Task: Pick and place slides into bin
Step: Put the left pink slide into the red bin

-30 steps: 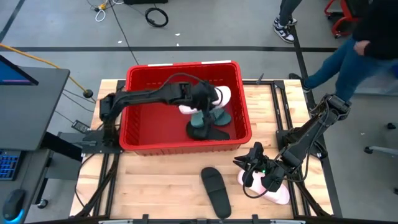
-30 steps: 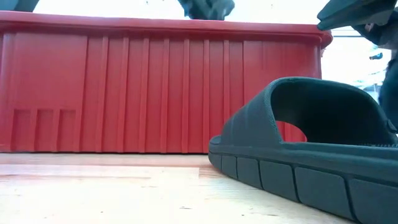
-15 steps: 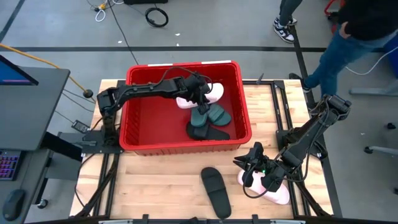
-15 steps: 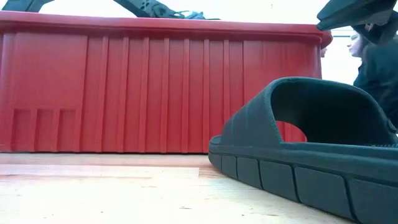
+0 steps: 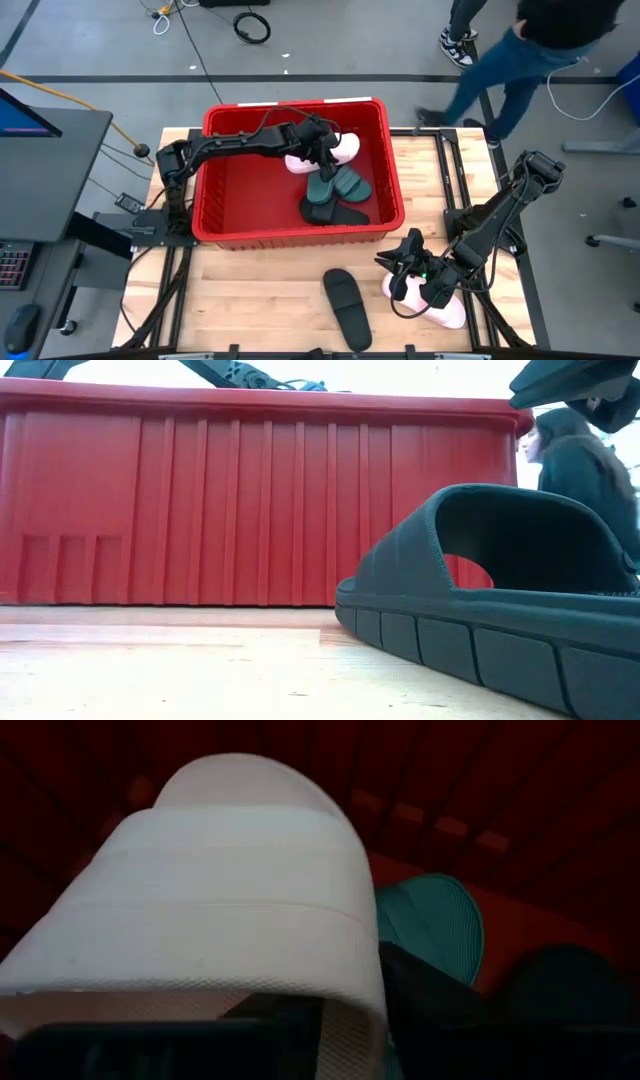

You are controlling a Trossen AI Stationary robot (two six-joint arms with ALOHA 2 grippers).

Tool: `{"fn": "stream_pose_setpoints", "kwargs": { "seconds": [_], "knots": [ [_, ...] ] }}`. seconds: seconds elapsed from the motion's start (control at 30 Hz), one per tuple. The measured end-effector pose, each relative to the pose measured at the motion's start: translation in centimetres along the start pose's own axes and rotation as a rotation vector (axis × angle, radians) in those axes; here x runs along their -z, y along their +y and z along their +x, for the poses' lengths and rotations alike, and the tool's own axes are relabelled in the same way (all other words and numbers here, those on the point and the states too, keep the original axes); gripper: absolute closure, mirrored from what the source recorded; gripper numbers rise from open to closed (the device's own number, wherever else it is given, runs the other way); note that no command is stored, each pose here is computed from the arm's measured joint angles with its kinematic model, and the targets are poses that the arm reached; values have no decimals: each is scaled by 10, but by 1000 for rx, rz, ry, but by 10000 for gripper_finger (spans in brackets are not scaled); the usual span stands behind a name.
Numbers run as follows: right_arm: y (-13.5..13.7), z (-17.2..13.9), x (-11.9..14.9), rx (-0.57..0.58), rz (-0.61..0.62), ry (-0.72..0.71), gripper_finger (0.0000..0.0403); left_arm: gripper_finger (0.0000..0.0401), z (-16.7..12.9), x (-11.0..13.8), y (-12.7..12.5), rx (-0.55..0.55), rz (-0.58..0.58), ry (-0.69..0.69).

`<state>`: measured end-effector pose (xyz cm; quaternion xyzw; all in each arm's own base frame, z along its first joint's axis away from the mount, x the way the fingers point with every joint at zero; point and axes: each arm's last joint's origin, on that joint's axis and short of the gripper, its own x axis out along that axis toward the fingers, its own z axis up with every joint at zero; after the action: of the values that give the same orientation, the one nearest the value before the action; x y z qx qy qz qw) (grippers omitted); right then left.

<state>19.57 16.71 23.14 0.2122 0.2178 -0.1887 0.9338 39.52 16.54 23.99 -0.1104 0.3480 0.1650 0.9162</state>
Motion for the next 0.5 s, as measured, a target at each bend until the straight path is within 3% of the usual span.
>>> {"fn": "stream_pose_setpoints", "kwargs": {
  "seconds": [0.27,0.5],
  "knots": [
    [4,4,3,-15,-7,-1,323,215,0,0,0,1,4,0],
    [33,27,36,-151,-98,48,323,164,-1,5,0,8,-23,56]
  ]
}}
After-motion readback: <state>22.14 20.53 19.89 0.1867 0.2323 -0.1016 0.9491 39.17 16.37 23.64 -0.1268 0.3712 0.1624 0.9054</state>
